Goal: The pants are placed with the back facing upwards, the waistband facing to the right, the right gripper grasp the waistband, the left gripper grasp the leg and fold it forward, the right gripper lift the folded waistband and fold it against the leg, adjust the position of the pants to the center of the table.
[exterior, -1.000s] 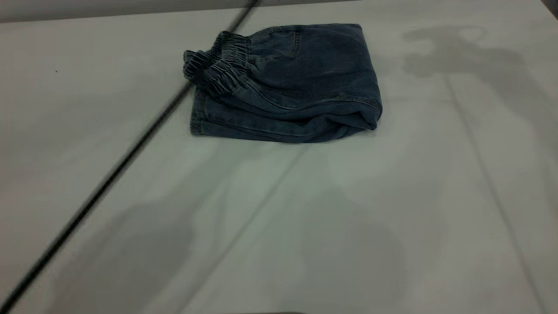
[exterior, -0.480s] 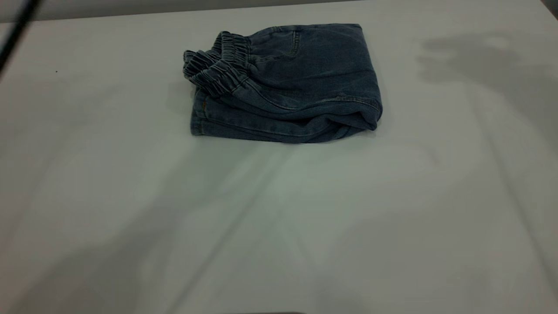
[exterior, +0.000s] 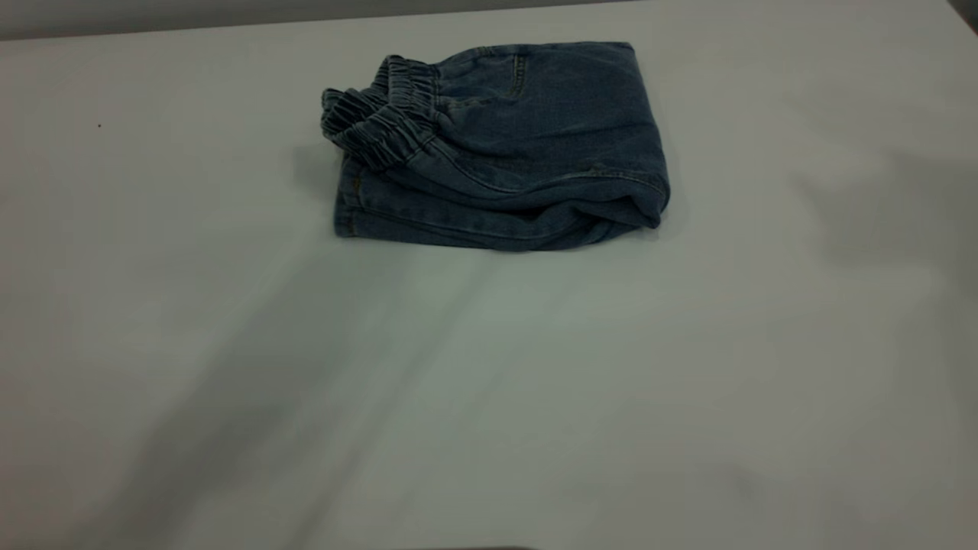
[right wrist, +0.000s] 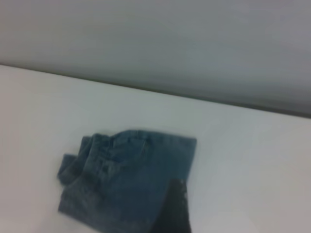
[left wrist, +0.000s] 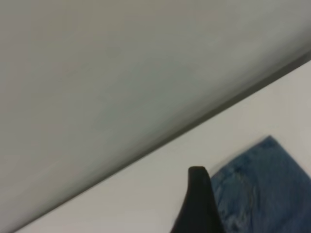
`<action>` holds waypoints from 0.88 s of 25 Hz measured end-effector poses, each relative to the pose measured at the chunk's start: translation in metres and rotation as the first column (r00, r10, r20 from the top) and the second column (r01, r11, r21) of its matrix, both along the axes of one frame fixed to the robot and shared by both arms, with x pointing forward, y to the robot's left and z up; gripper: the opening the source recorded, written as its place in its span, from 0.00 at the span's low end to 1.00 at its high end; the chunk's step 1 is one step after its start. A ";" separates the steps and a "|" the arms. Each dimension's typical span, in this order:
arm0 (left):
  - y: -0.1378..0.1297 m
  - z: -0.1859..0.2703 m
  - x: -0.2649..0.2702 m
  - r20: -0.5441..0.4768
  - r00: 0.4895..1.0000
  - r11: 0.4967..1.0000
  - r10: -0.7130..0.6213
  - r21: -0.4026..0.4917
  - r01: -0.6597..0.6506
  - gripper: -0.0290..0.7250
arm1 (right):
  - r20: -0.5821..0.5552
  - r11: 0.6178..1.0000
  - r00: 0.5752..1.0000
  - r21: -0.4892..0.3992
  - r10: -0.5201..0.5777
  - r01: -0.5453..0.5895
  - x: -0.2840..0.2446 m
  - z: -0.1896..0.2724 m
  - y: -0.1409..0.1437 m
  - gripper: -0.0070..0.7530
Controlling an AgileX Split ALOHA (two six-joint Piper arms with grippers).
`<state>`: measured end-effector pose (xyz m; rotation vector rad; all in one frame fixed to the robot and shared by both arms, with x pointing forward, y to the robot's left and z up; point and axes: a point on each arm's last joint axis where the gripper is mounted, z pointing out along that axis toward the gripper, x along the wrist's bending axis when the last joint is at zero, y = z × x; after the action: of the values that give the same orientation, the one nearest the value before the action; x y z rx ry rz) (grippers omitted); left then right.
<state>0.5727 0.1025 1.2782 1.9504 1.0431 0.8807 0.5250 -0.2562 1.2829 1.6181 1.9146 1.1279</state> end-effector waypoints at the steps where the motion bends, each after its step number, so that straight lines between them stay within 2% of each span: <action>1: 0.006 0.003 -0.008 -0.002 1.000 1.000 0.005 0.007 -0.005 0.72 | 0.004 1.000 1.000 0.000 0.000 0.000 -0.012 0.002 -0.001 0.79; 4: 0.023 0.000 -0.029 -0.037 0.999 0.998 0.020 0.057 -0.018 0.72 | 0.032 1.000 0.999 0.001 0.000 0.000 -0.055 0.009 -0.003 0.79; 8: 0.052 0.002 -0.071 -0.061 0.998 0.997 0.027 0.078 -0.023 0.72 | 0.055 1.000 0.998 0.002 0.001 -0.001 -0.102 0.007 -0.006 0.79; 15: 0.091 -0.003 -0.130 -0.080 0.995 0.998 0.055 0.041 -0.052 0.72 | 0.004 1.000 1.000 -0.002 0.002 -0.002 -0.152 -0.027 -0.009 0.79; 22: 0.118 -0.030 -0.177 -0.140 0.989 0.999 0.051 0.005 -0.051 0.72 | -0.041 1.000 0.999 -0.007 0.003 -0.003 -0.194 -0.068 -0.011 0.79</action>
<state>0.3958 0.2208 1.2480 2.0178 1.1779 0.7811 0.3309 -0.2677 1.2147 1.6481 1.9450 1.0959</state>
